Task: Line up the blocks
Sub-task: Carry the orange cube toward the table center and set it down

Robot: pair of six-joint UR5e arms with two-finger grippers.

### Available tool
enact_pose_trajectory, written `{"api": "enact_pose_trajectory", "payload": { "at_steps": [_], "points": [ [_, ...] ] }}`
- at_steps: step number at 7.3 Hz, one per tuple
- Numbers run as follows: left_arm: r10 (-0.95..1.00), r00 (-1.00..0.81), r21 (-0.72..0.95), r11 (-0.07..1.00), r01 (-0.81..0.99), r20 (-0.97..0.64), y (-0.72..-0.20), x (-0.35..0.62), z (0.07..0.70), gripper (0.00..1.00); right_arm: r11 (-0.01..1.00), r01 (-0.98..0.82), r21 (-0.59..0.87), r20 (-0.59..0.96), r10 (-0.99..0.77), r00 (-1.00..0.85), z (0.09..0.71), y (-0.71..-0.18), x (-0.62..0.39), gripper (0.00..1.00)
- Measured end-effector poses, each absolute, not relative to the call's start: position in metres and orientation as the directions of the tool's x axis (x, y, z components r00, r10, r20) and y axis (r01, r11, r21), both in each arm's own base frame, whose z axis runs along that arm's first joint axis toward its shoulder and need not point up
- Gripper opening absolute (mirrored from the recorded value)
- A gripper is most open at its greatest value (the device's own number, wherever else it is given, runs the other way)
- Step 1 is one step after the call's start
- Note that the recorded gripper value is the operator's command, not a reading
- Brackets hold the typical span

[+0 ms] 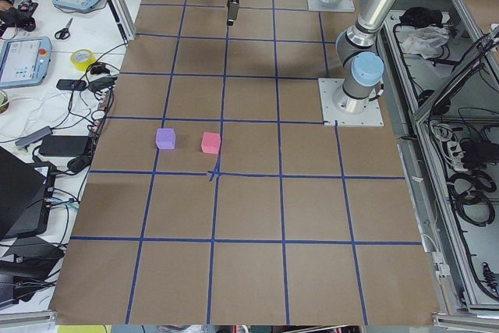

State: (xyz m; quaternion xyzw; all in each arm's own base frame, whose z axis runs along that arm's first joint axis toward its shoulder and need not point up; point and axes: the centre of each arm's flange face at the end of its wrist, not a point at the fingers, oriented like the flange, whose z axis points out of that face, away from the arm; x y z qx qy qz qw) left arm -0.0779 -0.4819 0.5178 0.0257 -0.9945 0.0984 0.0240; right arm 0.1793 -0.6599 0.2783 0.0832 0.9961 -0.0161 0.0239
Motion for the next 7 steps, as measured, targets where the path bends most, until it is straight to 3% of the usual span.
{"api": "enact_pose_trajectory", "payload": {
  "at_steps": [7],
  "points": [
    [-0.044, -0.998, -0.19, 0.98, -0.053, 0.054, -0.484, -0.078, 0.516, 1.0, 0.998, 0.032, -0.058, -0.075, 0.027, -0.997, 0.218, -0.7, 0.374, 0.03]
  ]
}}
